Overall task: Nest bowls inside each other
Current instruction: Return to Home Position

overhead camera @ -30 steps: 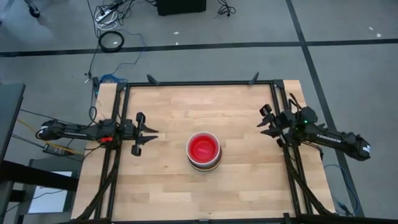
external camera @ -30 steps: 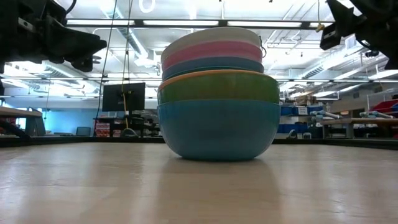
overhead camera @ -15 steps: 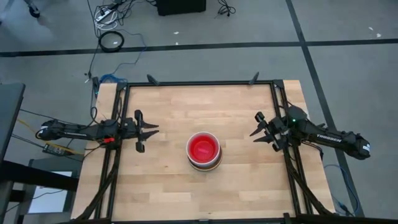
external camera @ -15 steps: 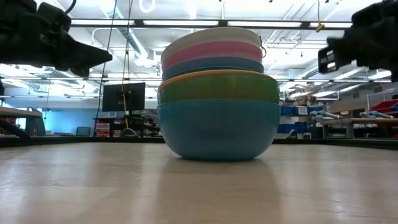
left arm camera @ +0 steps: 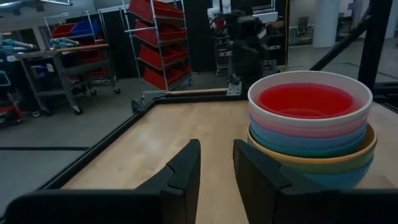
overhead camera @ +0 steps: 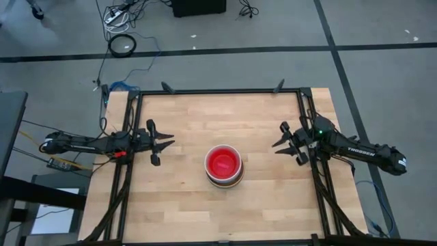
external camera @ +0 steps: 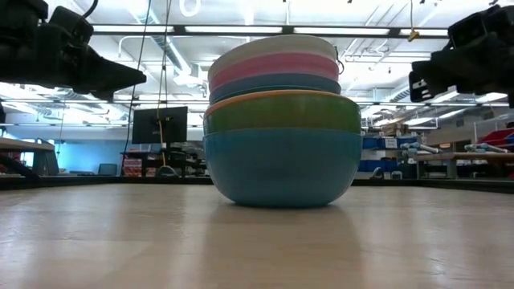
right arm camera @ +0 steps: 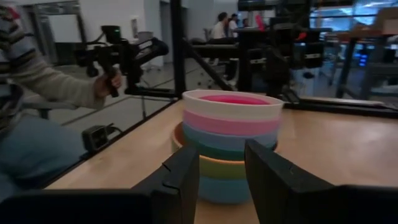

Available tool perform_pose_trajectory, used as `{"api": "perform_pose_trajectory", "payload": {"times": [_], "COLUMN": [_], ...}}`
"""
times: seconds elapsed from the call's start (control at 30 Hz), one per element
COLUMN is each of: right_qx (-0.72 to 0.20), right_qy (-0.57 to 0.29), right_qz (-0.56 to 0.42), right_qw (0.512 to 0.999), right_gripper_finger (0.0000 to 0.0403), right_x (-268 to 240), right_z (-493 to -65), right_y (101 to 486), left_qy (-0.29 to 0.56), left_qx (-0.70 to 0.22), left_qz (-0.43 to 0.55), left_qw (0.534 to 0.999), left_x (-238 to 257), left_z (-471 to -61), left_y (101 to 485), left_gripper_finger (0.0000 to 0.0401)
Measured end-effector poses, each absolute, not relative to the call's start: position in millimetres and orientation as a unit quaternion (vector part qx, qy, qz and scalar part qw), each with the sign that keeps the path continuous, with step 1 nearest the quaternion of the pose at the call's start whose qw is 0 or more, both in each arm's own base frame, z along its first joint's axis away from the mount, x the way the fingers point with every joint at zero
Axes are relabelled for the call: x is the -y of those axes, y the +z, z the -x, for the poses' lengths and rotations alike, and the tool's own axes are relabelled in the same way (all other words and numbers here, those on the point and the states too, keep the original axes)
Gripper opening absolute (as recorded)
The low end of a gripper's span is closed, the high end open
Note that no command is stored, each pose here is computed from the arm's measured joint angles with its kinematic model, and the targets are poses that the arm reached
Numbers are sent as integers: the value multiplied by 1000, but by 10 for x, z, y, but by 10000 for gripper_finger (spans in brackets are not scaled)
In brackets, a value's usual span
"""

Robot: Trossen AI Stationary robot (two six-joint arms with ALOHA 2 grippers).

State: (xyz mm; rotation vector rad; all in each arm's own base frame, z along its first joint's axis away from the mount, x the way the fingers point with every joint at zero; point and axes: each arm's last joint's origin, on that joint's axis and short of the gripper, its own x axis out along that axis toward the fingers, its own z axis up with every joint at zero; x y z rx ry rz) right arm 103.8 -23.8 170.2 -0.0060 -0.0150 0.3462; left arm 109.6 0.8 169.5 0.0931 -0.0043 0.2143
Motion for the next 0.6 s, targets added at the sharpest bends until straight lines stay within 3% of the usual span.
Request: {"api": "perform_pose_trajectory", "payload": {"times": [0.6], "right_qx": [7], "right_qy": [150], "right_qz": [2], "right_qw": [989], "right_gripper_finger": [117], "right_x": [251], "right_z": [-1042], "right_y": [1700], "left_qy": [107], "left_qx": [2], "left_qz": [-47], "left_qw": [993], "left_x": [-9], "left_z": [-1096], "left_y": [1695], "left_gripper_finger": [104]}}
